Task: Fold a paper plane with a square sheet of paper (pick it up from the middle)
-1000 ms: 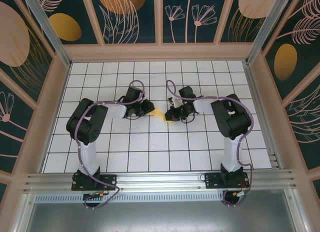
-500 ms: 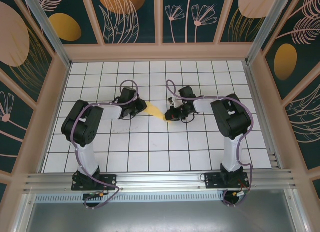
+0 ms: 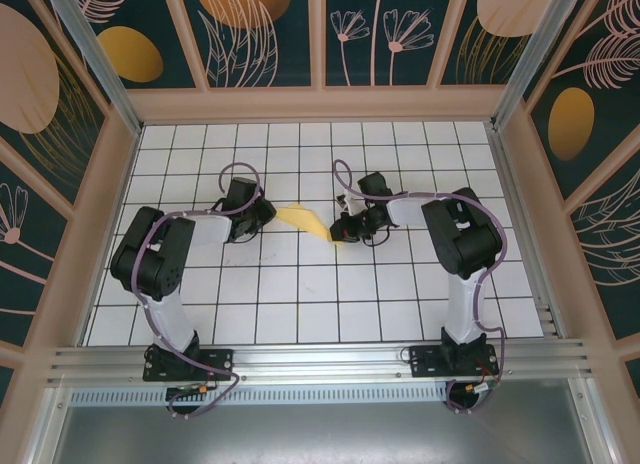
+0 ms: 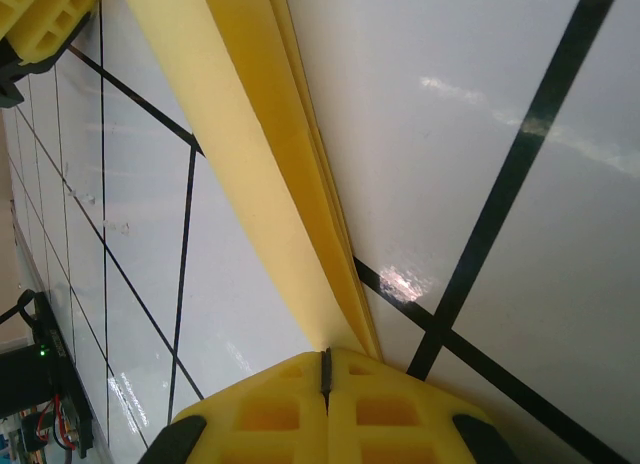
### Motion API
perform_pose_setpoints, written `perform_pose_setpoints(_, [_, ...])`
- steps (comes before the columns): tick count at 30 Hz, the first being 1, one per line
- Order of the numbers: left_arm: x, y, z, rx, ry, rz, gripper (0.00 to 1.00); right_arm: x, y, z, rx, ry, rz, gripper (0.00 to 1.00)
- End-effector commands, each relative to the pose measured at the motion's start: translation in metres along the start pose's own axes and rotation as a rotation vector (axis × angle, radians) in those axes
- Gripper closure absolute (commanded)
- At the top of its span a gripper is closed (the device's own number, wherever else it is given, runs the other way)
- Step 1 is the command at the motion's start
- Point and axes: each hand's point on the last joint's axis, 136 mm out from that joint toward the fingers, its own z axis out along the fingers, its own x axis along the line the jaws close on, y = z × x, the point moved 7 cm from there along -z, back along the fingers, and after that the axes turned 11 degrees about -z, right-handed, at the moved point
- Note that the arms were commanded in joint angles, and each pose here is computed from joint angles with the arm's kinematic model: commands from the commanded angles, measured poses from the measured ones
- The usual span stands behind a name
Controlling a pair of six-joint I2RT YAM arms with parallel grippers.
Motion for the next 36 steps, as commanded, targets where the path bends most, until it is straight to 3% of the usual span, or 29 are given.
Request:
perform_pose_setpoints(1, [-0.013,0.005,-0.023,-0.02,-0.07,0.038,0.78,-0.041,-0.045,0.012,0.145,-0.164,0.155,0.95])
perform_pose_setpoints(7, [-0.049,-0.027,-0.049,0.044,-0.273,0.08,0.79,-0.04,-0.043,0.011,0.14,-0.157,0.156,0.98])
perform_pose_setpoints(12, [-0.075,-0.073,-0.035,0.192,-0.353,0.131,0.85,-0.039,-0.042,0.011,0.136,-0.154,0.157,1.0])
perform_pose_setpoints(16, [-0.075,-0.097,-0.012,0.3,-0.371,0.097,0.92,-0.039,-0.04,0.011,0.134,-0.152,0.16,1.0])
perform_pose_setpoints(27, [-0.081,-0.118,0.009,0.41,-0.396,0.081,0.92,-0.039,-0.04,0.011,0.131,-0.151,0.164,1.0])
perform_pose_setpoints(36, [-0.06,-0.128,0.031,0.417,-0.221,0.017,0.89,-0.042,-0.044,0.012,0.142,-0.166,0.178,1.0])
